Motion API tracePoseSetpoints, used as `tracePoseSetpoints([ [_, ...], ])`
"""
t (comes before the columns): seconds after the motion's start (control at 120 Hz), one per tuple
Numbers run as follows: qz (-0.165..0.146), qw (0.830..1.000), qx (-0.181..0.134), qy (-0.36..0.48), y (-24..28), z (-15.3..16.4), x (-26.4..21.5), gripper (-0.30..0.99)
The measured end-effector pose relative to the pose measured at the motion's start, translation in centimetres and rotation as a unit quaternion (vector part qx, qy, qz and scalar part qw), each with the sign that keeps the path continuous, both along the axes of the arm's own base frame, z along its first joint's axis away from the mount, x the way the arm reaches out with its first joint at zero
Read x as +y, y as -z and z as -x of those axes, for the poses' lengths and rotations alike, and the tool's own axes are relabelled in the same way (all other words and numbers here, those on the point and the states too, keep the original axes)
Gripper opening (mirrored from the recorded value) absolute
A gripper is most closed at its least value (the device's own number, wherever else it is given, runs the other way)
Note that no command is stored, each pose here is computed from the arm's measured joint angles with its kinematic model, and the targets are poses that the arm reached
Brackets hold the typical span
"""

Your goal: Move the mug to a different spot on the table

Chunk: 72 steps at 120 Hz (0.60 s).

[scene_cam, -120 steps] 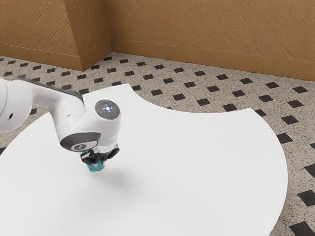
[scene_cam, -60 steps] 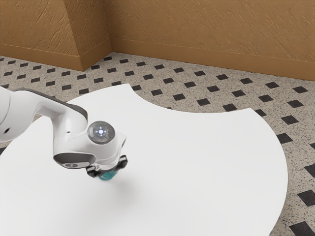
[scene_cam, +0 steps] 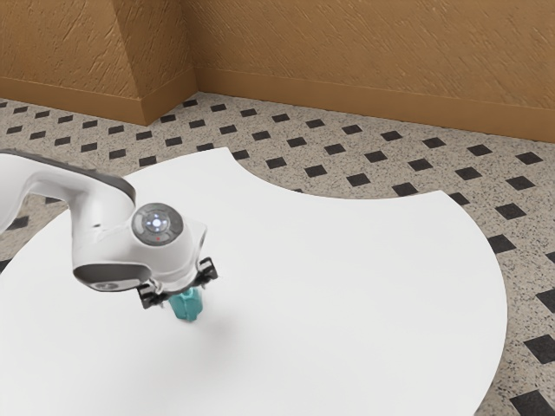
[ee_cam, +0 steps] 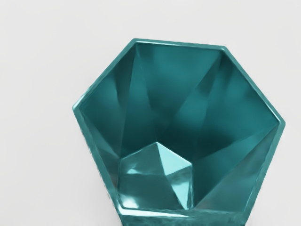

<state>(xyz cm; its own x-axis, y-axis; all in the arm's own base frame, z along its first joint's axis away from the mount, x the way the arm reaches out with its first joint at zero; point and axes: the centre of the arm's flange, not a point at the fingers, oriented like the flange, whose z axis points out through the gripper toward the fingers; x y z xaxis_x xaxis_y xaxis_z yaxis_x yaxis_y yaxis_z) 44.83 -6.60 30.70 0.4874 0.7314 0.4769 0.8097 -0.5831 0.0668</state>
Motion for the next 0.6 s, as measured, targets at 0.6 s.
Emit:
tracePoseSetpoints([
  [0.6, 0.102, 0.994, 0.044, -0.025, -31.7, -8.2, -2.7, 0.69],
])
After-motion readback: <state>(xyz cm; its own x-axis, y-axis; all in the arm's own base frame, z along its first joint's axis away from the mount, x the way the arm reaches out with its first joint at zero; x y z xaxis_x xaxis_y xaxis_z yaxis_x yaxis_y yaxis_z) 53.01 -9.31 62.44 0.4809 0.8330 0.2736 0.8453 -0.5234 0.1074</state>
